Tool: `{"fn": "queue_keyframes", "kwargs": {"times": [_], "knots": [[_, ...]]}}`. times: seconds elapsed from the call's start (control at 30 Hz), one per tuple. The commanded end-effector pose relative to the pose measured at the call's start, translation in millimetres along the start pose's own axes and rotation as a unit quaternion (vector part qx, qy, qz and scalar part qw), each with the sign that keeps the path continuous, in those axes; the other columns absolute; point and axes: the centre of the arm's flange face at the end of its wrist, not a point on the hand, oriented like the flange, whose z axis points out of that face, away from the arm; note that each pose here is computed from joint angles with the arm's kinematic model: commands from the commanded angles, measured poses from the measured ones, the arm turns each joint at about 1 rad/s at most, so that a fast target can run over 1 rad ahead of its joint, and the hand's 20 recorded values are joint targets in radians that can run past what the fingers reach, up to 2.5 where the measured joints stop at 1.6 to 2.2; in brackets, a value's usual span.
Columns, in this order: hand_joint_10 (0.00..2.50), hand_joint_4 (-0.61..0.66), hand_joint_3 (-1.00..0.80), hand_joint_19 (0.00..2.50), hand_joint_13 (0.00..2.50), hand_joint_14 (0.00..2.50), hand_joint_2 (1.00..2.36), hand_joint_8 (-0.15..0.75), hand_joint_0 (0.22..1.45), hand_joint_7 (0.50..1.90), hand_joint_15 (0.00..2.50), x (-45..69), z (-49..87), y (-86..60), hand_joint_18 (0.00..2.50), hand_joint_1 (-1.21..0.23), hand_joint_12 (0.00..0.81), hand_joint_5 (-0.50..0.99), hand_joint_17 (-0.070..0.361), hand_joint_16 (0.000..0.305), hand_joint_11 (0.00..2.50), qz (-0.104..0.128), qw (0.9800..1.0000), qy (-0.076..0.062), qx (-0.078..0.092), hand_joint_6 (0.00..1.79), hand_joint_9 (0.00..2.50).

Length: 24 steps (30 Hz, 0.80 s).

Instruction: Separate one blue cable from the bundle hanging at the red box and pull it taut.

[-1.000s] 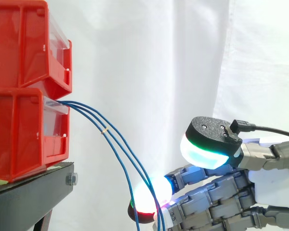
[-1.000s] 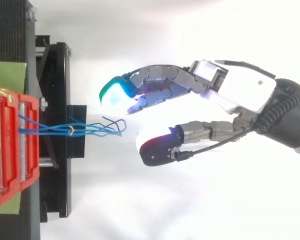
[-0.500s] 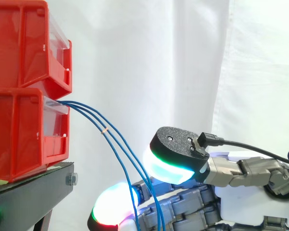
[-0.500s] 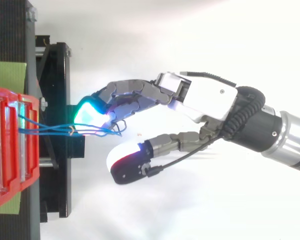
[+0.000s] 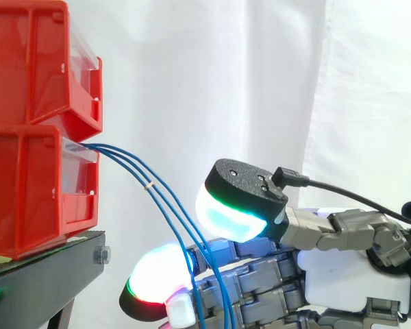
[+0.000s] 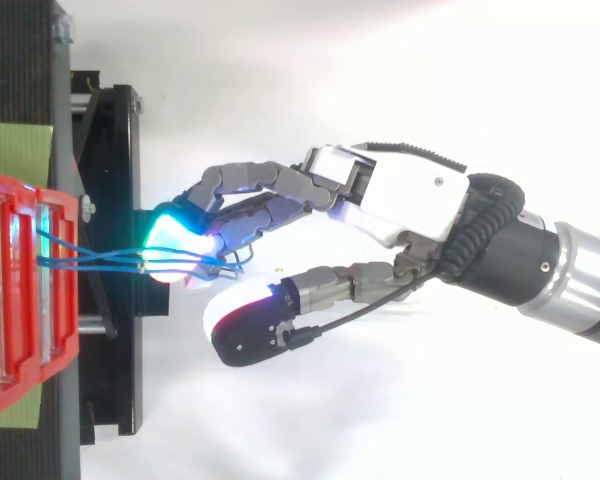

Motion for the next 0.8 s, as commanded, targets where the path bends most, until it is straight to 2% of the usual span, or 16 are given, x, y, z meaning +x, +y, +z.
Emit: {"fn": "queue_keyframes", "kwargs": {"times": [0.0, 0.5, 0.63, 0.77], "knots": [[0.01, 0.33, -0.46, 0.28, 0.73, 0.01, 1.00, 0.336, 0.64, 0.97, 0.32, -1.0, 0.4, 0.0, 0.55, -0.64, 0.318, -0.16, 0.072, 0.032, 0.59, 0.008, 1.0000, 0.000, 0.000, 0.50, 0.84], [0.02, 0.33, -0.45, 0.29, 0.77, 0.01, 1.00, 0.345, 0.65, 1.03, 0.33, -11.5, 3.7, -1.0, 0.57, -0.63, 0.315, -0.15, 0.070, 0.031, 0.59, 0.033, 0.9994, -0.005, -0.001, 0.50, 0.87], [0.01, 0.33, -0.44, 0.30, 0.78, 0.01, 1.00, 0.346, 0.65, 1.04, 0.34, -12.4, 7.8, 3.6, 0.58, -0.63, 0.318, -0.15, 0.068, 0.030, 0.60, 0.037, 0.9993, -0.001, -0.005, 0.50, 0.87], [0.02, 0.31, -0.38, 0.30, 0.79, 0.01, 1.01, 0.347, 0.67, 1.11, 0.34, -12.4, 13.2, 10.2, 0.59, -0.66, 0.315, -0.14, 0.068, 0.030, 0.60, 0.039, 0.9992, 0.006, -0.011, 0.50, 0.88]]}}
